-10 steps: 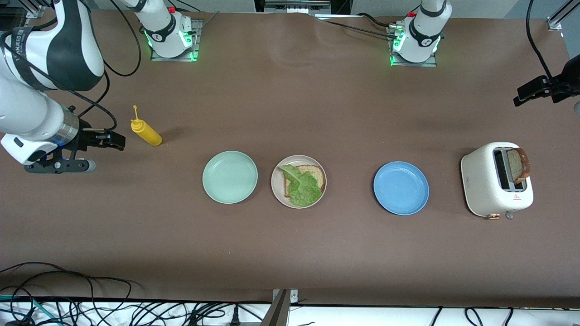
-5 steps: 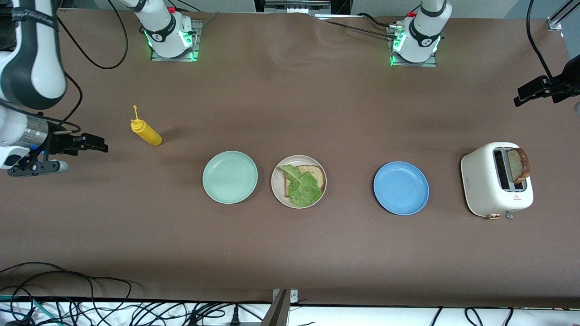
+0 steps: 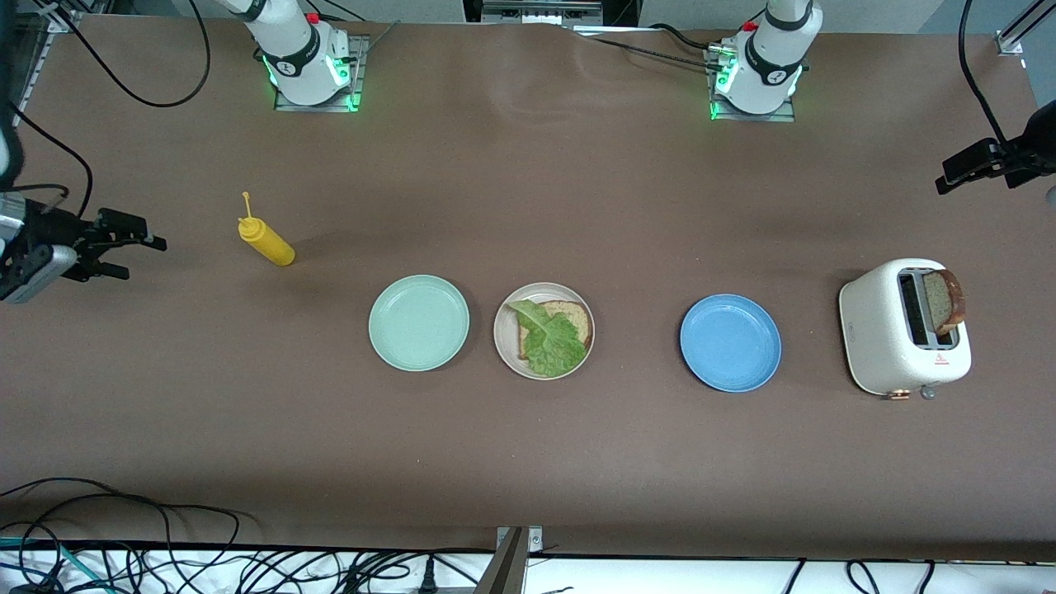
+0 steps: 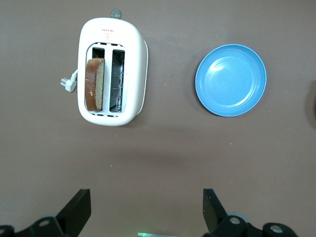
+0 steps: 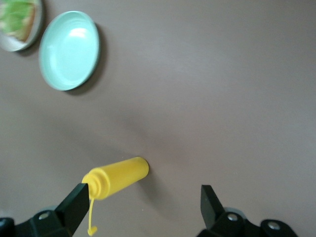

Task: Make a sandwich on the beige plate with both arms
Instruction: 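Position the open right gripper beside the yellow mustard bottle, then close the right gripper around the mustard bottle and lift it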

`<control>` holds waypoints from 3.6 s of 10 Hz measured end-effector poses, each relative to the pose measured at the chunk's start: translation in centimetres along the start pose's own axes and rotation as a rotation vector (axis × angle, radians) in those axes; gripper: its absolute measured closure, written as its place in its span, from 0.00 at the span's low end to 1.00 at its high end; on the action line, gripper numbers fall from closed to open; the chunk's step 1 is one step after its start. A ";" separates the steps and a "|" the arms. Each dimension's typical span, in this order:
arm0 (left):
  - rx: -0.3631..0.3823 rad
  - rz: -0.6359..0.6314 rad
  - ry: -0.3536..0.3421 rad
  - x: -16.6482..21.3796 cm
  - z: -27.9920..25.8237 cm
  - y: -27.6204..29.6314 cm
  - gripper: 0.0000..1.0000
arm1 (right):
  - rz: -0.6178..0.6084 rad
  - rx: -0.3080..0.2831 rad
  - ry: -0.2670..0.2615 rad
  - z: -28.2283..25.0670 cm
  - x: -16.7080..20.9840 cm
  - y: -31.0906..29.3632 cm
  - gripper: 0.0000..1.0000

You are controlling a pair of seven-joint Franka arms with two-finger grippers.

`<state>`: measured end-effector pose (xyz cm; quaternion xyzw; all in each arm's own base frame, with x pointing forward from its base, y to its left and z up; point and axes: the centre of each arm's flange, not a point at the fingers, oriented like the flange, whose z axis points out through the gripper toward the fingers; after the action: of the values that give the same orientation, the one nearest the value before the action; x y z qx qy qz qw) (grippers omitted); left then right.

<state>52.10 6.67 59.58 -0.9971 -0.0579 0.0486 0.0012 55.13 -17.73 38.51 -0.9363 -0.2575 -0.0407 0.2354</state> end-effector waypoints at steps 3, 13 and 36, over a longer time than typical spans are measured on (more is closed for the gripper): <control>0.000 -0.002 0.000 0.0 0.0 -0.1 0.00 | -0.253 0.238 0.209 2.2 -5.7 3.0 0.00; -0.009 -0.024 -0.001 0.0 0.0 -1.2 0.00 | -0.474 0.418 0.470 12.4 -8.0 6.7 0.00; -0.010 -0.037 -0.006 0.1 0.3 -1.9 0.00 | -0.703 0.455 0.750 24.8 -13.6 4.9 0.00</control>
<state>51.99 8.56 59.25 -0.9957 -0.0766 0.0514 -0.0033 44.67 -16.25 11.78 -0.6412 -0.4551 -0.3901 0.4791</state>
